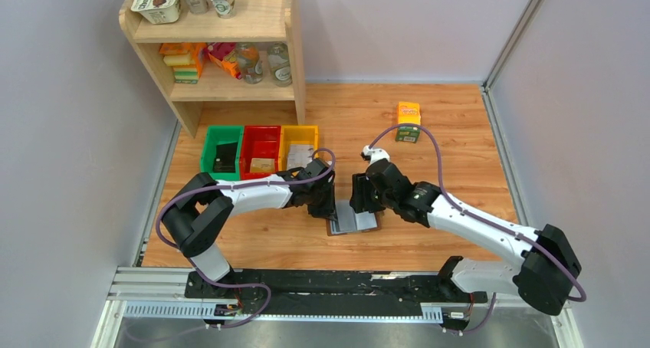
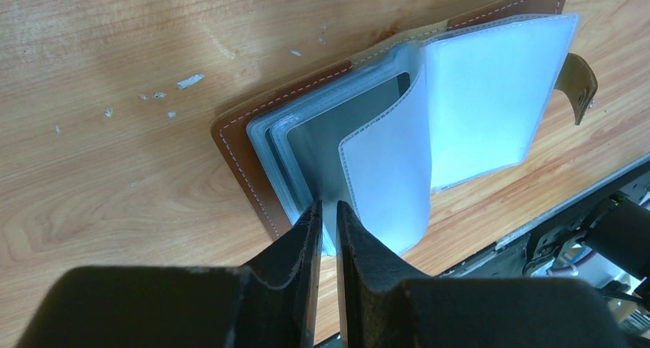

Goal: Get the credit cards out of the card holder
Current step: Remove the credit card from the card holder.

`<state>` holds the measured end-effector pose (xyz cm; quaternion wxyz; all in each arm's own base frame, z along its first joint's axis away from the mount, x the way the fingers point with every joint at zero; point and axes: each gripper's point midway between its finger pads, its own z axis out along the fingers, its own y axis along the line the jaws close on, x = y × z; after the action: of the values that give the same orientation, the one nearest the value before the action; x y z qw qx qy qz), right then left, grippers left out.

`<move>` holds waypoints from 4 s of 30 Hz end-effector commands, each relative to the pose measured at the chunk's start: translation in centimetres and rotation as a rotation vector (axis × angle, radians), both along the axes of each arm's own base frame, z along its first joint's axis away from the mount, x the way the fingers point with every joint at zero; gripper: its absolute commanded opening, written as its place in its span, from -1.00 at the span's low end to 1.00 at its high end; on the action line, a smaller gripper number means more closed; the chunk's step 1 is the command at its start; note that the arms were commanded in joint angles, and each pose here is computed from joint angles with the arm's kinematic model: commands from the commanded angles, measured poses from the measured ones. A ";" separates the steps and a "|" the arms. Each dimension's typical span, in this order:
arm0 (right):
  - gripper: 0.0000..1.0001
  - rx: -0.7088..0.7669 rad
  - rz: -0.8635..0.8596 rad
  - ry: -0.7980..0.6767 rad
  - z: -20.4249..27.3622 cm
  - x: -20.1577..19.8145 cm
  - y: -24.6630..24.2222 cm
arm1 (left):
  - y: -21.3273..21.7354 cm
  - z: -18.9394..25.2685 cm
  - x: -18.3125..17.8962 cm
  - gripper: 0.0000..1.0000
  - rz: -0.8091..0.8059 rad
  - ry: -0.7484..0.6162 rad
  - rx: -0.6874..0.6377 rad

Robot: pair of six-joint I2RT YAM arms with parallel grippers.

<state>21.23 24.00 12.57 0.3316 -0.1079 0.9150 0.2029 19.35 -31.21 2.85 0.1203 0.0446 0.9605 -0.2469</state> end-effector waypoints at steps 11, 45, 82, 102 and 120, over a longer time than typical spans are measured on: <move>0.16 0.062 -0.063 -0.144 2.0 0.1 -2.3 | -4.8 3.7 1.1 -0.56 -0.108 -0.067 -0.057; -0.27 0.310 0.030 0.138 -4.0 -0.6 0.2 | -5.0 7.5 6.0 -0.54 -0.037 -0.236 -0.093; -0.22 0.402 0.079 0.298 -7.5 0.9 2.4 | -1.2 2.5 -0.1 -0.54 -0.055 -0.071 -0.076; -0.23 0.440 0.139 0.347 -7.6 0.6 3.7 | 0.4 -0.1 -0.6 -0.95 -0.034 -0.040 0.004; -0.24 0.550 0.231 0.344 -5.1 -0.3 5.0 | 1.0 -0.2 -0.2 -0.89 -0.037 -0.061 0.054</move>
<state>20.19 27.65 4.63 0.1421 -0.0626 0.8804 0.4480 18.96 -30.06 2.93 0.1443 0.0638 0.9606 -0.2286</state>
